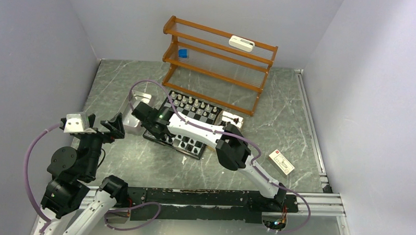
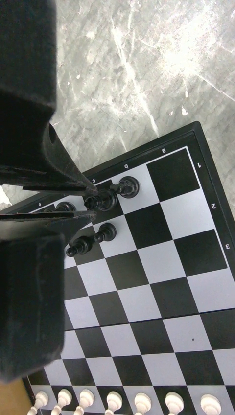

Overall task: Set up the chess pieces on the board
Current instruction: Place the chess piece on the chessboard.

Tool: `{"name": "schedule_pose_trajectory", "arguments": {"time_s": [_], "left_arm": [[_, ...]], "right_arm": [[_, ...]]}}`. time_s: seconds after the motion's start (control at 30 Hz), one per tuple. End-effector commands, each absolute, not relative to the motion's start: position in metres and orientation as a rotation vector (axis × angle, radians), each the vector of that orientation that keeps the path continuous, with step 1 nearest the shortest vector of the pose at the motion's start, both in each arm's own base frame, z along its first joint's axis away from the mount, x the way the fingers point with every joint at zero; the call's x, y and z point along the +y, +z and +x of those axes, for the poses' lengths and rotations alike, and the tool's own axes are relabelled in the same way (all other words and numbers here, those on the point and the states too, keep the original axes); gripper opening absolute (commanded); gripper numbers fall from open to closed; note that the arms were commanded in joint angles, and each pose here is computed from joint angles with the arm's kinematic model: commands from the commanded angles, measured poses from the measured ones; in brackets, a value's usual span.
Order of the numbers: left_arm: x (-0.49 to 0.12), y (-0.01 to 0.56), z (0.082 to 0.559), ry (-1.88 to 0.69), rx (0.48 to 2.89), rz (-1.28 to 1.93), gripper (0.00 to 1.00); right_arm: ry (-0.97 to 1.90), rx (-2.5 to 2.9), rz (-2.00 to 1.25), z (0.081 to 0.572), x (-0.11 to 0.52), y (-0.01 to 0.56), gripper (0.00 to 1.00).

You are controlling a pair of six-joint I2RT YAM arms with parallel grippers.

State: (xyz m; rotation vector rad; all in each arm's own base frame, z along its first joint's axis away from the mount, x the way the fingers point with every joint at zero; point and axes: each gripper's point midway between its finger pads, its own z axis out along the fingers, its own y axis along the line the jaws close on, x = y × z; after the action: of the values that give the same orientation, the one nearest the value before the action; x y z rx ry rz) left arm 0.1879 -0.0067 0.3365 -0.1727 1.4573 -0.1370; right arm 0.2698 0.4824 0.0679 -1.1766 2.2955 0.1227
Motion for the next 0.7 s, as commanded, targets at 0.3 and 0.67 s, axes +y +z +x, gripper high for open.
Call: {"name": "schedule_pose_trajectory", "arguments": {"time_s": [0.3,0.67], "left_arm": [[-0.0017,0.3415,0.1852,-0.132,1.431,-0.197,0.97],[-0.0015,0.3413,0.1854,-0.129,1.431,-0.196,0.97]], "right_arm": [[0.103,2.307,-1.184,0.2721,0.4811,0.0516,0.22],[0.107,2.316,-1.188,0.2703,0.4789,0.0514,0.14]]}}
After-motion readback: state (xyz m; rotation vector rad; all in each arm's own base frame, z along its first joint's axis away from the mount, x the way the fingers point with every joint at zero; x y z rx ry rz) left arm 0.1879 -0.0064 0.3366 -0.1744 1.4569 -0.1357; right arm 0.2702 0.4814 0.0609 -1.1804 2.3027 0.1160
